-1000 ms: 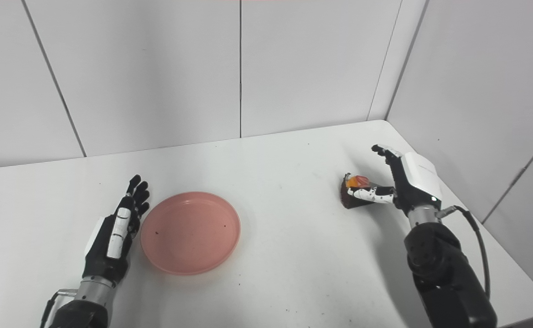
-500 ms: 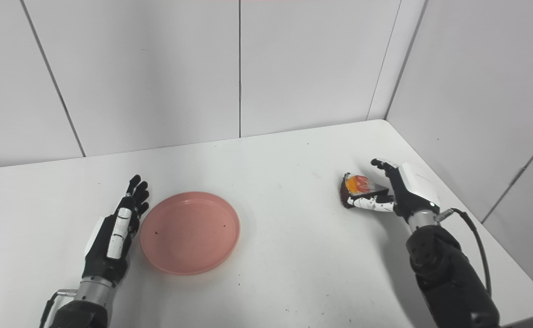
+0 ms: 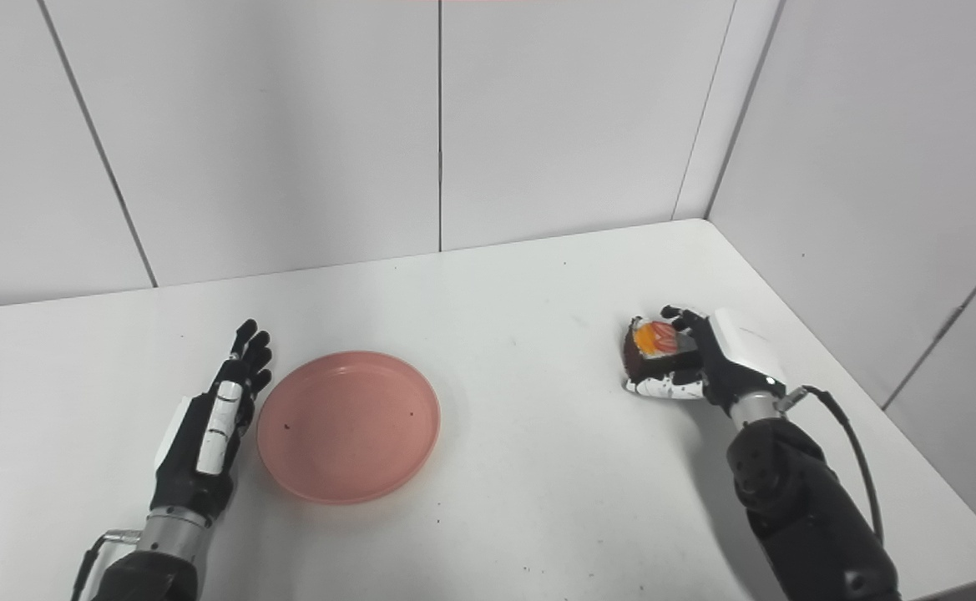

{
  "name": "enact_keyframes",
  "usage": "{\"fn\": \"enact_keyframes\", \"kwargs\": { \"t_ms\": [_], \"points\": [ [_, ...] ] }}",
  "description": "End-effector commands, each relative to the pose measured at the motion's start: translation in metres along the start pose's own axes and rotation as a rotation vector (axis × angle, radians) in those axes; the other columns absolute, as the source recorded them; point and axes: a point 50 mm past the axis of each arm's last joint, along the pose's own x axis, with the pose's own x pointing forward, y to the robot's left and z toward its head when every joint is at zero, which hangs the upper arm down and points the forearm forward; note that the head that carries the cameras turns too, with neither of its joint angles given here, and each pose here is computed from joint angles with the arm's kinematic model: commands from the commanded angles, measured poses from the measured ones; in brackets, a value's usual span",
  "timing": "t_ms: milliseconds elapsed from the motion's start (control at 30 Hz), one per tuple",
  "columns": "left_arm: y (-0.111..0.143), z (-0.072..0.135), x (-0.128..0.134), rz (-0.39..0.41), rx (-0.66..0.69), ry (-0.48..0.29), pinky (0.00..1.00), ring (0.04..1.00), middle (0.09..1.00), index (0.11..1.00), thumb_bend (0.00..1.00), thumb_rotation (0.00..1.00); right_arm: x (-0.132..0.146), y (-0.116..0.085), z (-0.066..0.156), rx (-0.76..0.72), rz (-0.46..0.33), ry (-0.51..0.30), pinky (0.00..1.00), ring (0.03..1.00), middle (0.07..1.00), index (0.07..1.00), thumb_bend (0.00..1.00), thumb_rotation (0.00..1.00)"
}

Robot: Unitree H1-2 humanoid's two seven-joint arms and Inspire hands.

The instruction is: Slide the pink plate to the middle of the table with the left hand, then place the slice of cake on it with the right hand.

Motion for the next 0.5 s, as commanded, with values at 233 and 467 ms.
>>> {"fn": "enact_keyframes", "kwargs": {
  "t_ms": [233, 467],
  "points": [
    [-0.0007, -0.0295, -0.0240, 0.030, -0.012, 0.088, 0.98, 0.997, 1.000, 1.000, 0.65, 1.00, 0.0163, -0.0137, 0.0183, -0.011, -0.292, -0.121, 0.32, 0.394, 0.450, 0.544, 0.54, 0.02],
    [-0.0011, -0.0292, -0.0241, 0.021, 0.001, 0.091, 0.98, 0.997, 1.000, 1.000, 0.65, 1.00, 0.0171, -0.0099, 0.0165, 0.020, -0.349, -0.153, 0.36, 0.425, 0.457, 0.518, 0.52, 0.00]
  ]
}}
